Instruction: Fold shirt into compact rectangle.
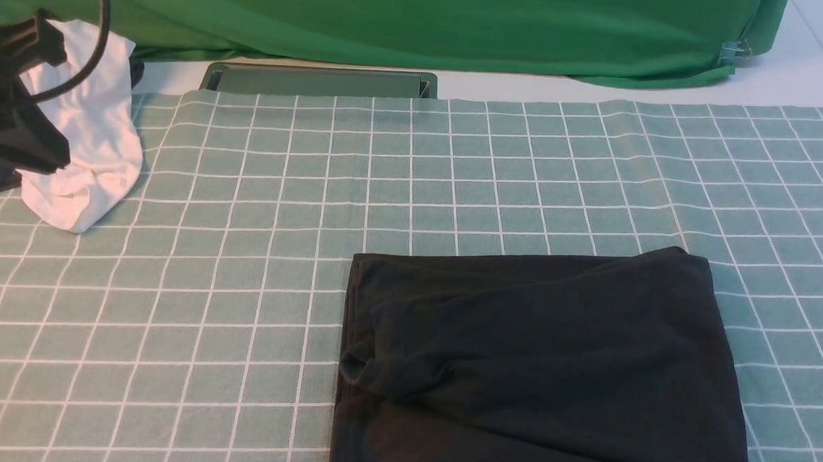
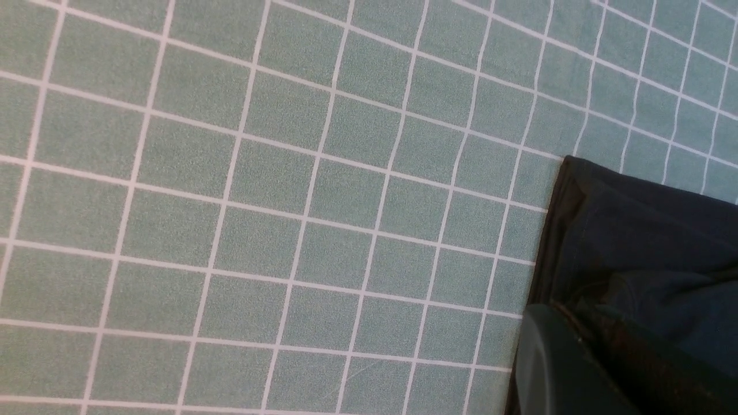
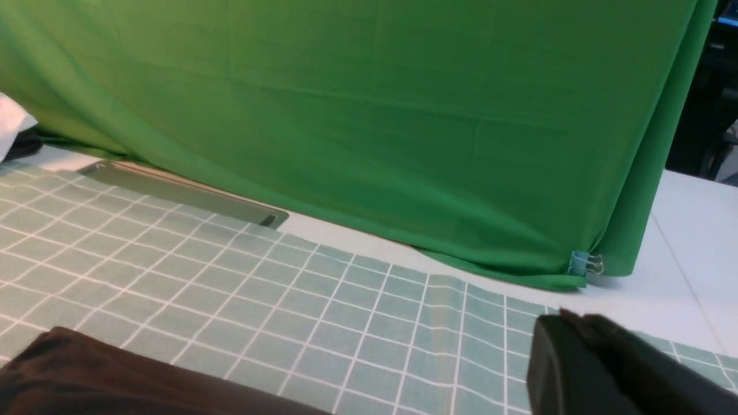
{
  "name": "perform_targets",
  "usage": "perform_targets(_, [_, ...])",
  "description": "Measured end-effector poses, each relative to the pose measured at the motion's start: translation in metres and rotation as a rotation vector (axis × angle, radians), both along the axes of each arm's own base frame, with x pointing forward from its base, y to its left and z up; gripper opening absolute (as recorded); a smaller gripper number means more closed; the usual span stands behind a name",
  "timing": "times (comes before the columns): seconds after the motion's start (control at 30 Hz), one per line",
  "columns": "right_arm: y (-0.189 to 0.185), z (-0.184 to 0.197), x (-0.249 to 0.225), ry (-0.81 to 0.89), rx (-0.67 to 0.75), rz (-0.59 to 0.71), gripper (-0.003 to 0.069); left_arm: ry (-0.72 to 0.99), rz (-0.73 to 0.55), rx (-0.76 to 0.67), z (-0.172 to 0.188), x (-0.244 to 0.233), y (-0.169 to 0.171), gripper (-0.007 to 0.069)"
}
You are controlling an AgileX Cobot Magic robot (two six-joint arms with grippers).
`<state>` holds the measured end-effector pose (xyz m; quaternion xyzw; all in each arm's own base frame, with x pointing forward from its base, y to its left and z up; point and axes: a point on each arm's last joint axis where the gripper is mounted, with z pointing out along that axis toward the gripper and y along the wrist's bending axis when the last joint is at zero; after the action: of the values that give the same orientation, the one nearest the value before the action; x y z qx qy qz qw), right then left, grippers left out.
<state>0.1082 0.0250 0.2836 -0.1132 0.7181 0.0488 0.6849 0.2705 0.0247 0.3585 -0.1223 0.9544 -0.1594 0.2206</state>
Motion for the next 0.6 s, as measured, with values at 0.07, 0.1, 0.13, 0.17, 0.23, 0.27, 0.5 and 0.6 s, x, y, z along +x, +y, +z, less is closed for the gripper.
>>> perform_targets(0.07, [0.0000,0.0000,0.0000,0.000,0.000,0.000,0.0037,-0.007,0.003,0.001,0.0003,0.0006,0.0002,0.0018])
perform_targets(0.1, [0.0000,0.0000,0.0000,0.000,0.000,0.000,0.0037,-0.014,0.006,0.003,0.0006,0.0012,0.0005,0.0018])
perform_targets(0.13, [0.0000,0.0000,0.0000,0.000,0.000,0.000,0.0037,-0.020,0.004,0.006,0.0007,0.0016,0.0006,0.0018])
perform_targets(0.17, [0.0000,0.0000,0.0000,0.000,0.000,0.000,0.0037,-0.021,0.002,0.007,0.0007,0.0017,0.0006,0.0018])
perform_targets(0.23, [0.0000,0.0000,0.0000,0.000,0.000,0.000,0.0039,-0.032,-0.017,0.020,0.0009,0.0021,0.0008,0.0018])
perform_targets(0.27, [0.0000,0.0000,0.0000,0.000,0.000,0.000,0.0040,-0.032,-0.020,0.021,0.0009,0.0021,0.0008,0.0018])
perform_targets(0.5, [0.0000,-0.0006,0.0000,0.000,0.000,0.000,0.0061,-0.047,-0.018,0.013,0.0017,0.0032,0.0002,0.0018])
perform_targets(0.6, [-0.0005,-0.0062,-0.0022,0.011,0.001,0.000,0.0069,-0.049,-0.017,0.013,0.0018,0.0034,0.0003,0.0018])
